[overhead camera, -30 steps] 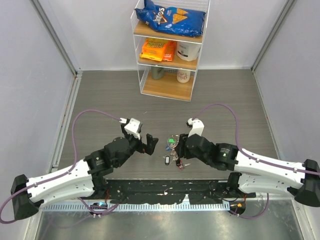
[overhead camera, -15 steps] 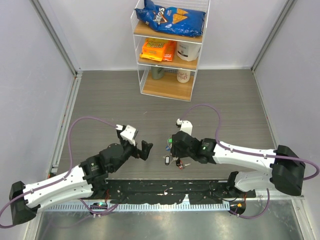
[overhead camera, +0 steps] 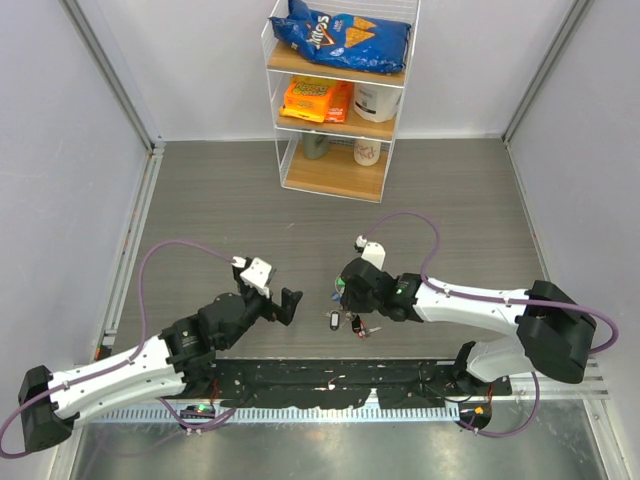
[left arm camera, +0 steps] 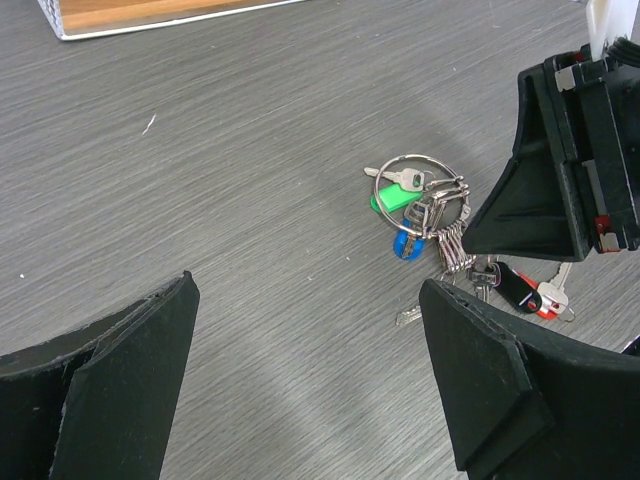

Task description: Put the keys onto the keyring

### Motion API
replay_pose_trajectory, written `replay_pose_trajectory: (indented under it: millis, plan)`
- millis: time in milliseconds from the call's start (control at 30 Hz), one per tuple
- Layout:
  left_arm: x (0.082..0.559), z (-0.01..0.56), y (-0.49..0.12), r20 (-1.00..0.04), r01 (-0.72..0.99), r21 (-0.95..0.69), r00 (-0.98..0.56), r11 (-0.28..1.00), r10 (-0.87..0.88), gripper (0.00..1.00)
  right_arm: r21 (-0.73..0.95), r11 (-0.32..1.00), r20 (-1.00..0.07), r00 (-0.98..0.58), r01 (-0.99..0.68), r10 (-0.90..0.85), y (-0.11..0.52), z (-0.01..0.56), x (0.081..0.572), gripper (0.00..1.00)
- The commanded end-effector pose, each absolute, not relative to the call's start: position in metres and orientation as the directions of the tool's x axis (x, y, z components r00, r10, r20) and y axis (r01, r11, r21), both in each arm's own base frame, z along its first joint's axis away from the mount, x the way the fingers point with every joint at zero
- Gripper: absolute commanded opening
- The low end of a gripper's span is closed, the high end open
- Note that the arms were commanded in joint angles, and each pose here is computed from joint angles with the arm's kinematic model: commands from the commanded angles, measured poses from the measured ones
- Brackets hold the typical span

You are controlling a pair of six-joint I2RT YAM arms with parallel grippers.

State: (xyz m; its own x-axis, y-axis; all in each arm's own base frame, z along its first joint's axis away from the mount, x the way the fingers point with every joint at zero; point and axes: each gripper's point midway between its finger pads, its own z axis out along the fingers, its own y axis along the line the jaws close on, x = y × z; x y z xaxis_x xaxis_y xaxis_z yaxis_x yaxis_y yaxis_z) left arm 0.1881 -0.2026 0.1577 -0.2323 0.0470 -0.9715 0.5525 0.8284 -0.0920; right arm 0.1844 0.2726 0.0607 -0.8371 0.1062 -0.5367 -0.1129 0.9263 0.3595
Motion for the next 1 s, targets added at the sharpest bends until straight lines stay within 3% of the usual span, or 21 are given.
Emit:
replay_pose_trajectory:
  millis: [0,967]
  plan:
    - [0.192,0.172,-0.200,-0.982,0.538,-0.110,-0.186,0.835,-0.010,1.00,0.405,0.913,-0.526,-0.830,-0.052,0.186,0.273,0.058,0.191,0.27]
    - [0.192,0.169,-0.197,-0.982,0.525,-0.120,-0.190,0.843,-0.021,1.00,0.425,0.905,-0.477,-0.840,0.036,0.258,0.259,0.029,0.195,0.22]
